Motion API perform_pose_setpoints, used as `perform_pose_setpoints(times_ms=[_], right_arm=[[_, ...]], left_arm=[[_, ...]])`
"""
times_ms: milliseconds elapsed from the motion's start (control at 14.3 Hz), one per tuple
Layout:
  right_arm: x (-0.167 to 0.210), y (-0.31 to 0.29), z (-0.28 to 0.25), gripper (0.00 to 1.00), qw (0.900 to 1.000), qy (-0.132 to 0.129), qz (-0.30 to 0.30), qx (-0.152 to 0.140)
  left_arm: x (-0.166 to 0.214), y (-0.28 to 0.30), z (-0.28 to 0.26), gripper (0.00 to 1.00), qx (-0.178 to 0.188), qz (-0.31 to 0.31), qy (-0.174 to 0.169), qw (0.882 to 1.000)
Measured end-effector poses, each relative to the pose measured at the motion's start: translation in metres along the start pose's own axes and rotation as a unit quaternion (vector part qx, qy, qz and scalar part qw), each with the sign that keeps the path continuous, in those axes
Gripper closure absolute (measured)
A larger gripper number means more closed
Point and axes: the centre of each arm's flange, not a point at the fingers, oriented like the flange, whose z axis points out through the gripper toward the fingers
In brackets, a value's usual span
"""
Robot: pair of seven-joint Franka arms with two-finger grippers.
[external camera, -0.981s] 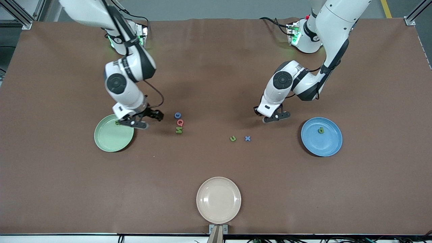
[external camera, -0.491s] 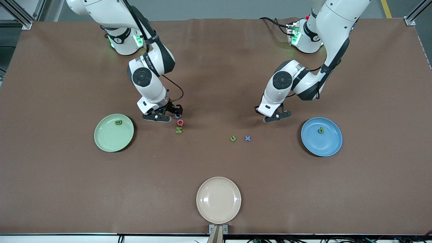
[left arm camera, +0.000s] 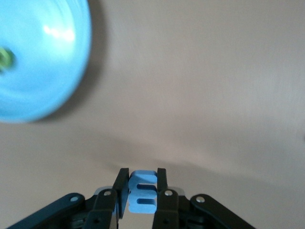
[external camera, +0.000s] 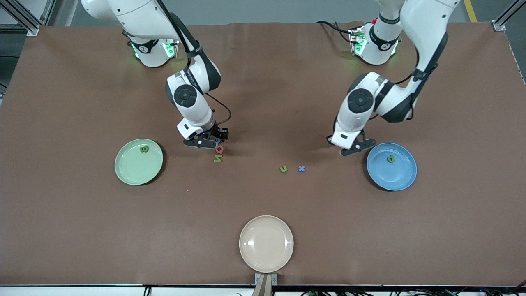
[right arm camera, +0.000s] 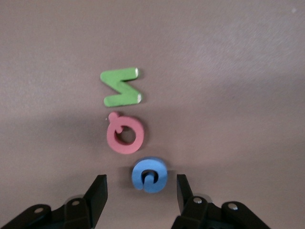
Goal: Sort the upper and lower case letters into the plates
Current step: 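Carry the E with the left gripper while the right gripper carries the C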
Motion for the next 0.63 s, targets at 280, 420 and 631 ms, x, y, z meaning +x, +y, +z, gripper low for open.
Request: perform_pose_setpoints(times_ms=[280, 420, 631], right_arm=[[0.001, 0.000, 0.006, 0.35, 1.000, -0.001, 0.002, -0.004], [0.002, 0.001, 0.006, 0.39, 1.000, -0.001, 0.003, -0.005], [0.001, 0.002, 0.010, 0.49, 1.000, -0.004, 0.003, -0.008]], left_arm=[[0.060, -0.059, -0.009, 0.73, -0.005, 0.021, 0.007, 1.000], [0.083, -0.096, -0.002, 0.73, -0.003, 0.039, 0.001, 0.999], [0.107, -0.146, 0.016, 0.73, -0.003, 0.074, -0.014, 0.997]])
